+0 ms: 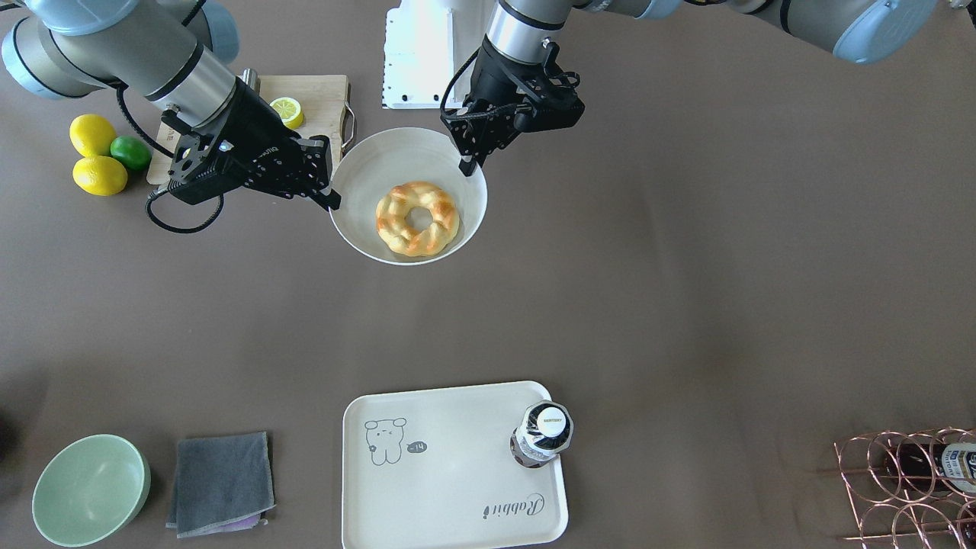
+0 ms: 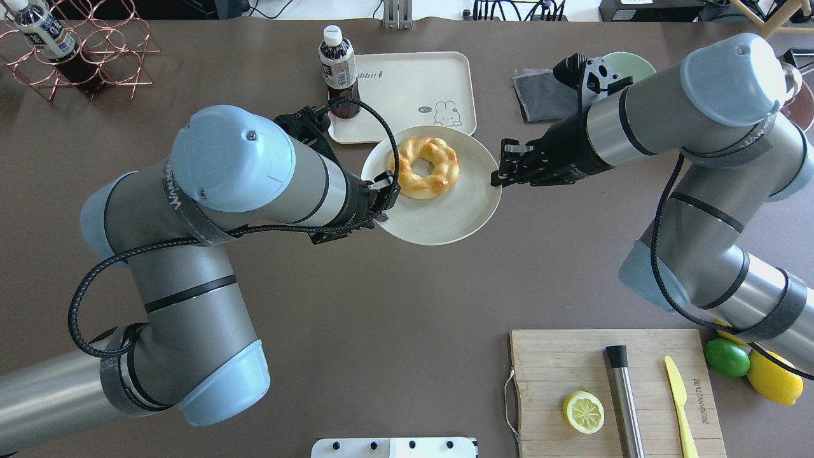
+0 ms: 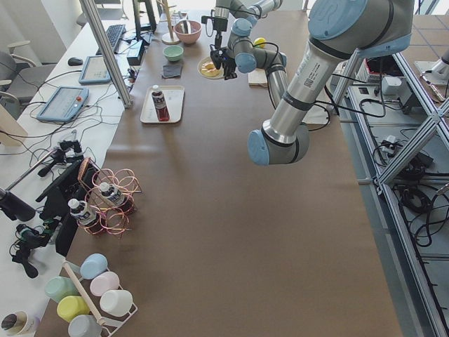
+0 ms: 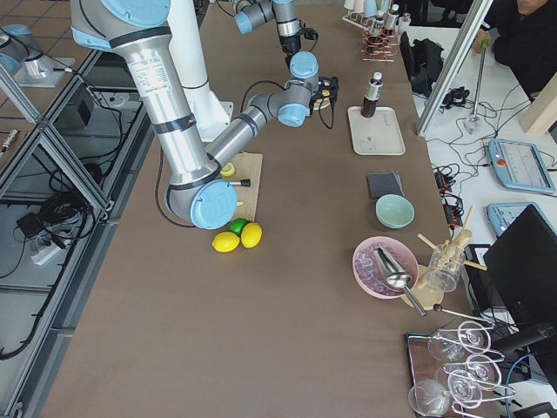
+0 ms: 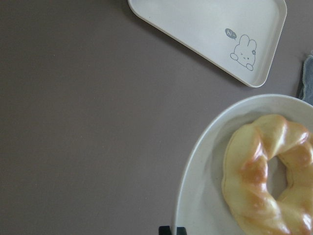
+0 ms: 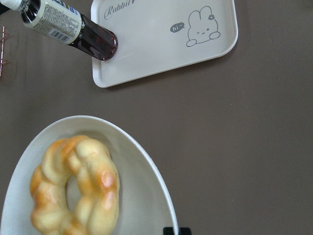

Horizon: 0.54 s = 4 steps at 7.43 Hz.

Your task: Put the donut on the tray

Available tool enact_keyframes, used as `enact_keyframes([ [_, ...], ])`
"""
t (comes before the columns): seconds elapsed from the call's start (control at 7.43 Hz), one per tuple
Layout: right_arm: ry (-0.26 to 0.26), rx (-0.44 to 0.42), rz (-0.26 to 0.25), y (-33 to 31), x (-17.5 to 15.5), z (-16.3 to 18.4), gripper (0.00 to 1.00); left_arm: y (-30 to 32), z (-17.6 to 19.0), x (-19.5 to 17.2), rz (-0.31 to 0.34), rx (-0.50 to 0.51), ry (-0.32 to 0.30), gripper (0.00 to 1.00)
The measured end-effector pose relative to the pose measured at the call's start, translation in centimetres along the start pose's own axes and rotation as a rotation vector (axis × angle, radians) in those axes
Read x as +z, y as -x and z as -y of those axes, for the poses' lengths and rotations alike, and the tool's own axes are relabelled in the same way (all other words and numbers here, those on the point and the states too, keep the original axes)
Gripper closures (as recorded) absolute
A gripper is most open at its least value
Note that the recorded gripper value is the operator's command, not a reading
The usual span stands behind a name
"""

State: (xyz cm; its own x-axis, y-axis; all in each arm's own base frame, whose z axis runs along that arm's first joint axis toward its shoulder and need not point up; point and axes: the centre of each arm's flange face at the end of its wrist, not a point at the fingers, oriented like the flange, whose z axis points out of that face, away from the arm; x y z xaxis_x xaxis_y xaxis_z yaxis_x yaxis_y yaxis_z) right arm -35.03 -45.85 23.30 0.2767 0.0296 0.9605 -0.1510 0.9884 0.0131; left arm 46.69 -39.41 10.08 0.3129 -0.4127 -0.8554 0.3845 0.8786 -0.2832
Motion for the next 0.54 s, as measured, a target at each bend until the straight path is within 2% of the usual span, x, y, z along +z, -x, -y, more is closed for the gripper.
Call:
enact_keyframes([
  [0.54,-0.029,-0.002,-0.024,-0.1,1.6,-0.4,1.0,0.0,0.0,-0.1,-0.004,0.001,-0.002,0.02],
])
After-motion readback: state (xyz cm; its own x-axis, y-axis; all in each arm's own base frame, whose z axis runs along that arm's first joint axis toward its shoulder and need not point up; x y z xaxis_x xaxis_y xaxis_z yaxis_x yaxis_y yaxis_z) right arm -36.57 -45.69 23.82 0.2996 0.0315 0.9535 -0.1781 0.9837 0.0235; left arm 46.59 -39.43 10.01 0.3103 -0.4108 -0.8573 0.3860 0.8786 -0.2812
